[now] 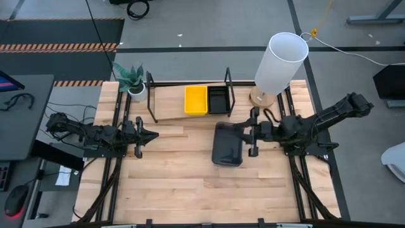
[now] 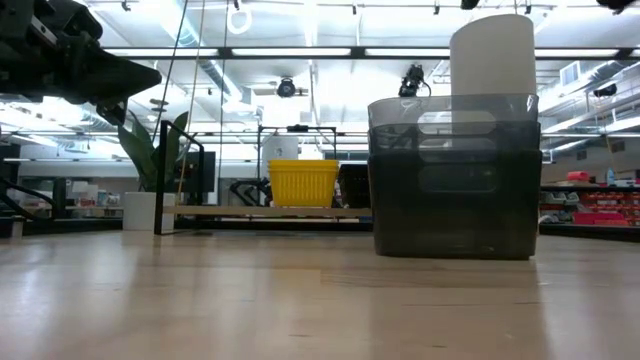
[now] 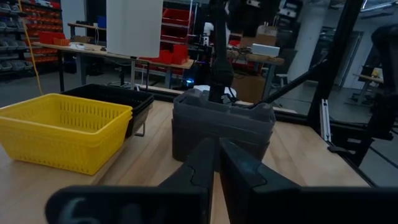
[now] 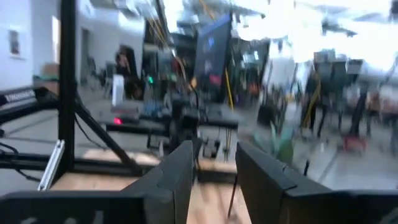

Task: Stack baskets on shelf by color
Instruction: Put the stacked black transparent bins on the shelf

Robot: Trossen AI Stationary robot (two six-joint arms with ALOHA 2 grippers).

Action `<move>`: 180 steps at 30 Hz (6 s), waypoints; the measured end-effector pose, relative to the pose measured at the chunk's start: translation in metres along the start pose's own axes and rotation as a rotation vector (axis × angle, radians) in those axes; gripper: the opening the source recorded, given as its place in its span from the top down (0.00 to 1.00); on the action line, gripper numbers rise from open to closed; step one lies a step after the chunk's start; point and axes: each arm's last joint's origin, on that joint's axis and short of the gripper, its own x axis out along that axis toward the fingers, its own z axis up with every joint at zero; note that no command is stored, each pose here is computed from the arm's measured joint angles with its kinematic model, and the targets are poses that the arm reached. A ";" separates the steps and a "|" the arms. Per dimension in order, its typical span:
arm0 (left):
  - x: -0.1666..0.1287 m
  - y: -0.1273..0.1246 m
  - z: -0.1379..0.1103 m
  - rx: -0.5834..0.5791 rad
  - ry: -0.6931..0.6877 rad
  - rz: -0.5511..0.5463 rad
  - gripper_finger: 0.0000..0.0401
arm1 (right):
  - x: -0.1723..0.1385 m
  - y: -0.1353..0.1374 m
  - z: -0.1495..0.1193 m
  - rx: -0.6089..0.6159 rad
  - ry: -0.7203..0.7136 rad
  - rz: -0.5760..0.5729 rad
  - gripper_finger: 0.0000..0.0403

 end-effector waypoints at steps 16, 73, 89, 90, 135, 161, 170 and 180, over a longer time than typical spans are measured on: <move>0.000 -0.003 0.011 -0.616 -0.074 -0.093 0.93 | -0.047 -0.008 -0.027 -0.095 -0.139 0.131 0.69; 0.260 -0.098 0.089 -0.071 0.562 -0.183 0.90 | -0.121 -0.029 -0.076 0.084 -0.252 0.043 0.73; 0.279 -0.106 0.083 -0.056 0.607 -0.176 0.90 | -0.138 -0.032 -0.072 0.062 -0.301 0.057 0.73; 0.279 -0.106 0.083 -0.056 0.608 -0.176 0.90 | -0.138 -0.032 -0.073 0.061 -0.299 0.059 0.73; 0.313 -0.151 -0.004 0.399 0.402 -0.097 0.77 | -0.130 -0.035 -0.106 0.143 0.033 -0.011 0.96; 0.302 -0.162 -0.013 0.389 0.482 -0.091 0.54 | -0.130 -0.035 -0.106 0.144 0.033 -0.011 0.96; 0.304 -0.158 -0.013 0.398 0.489 -0.083 0.56 | -0.130 -0.035 -0.106 0.144 0.033 -0.011 0.96; 0.306 -0.139 -0.019 0.406 0.593 -0.028 0.57 | -0.130 -0.035 -0.106 0.144 0.033 -0.011 0.96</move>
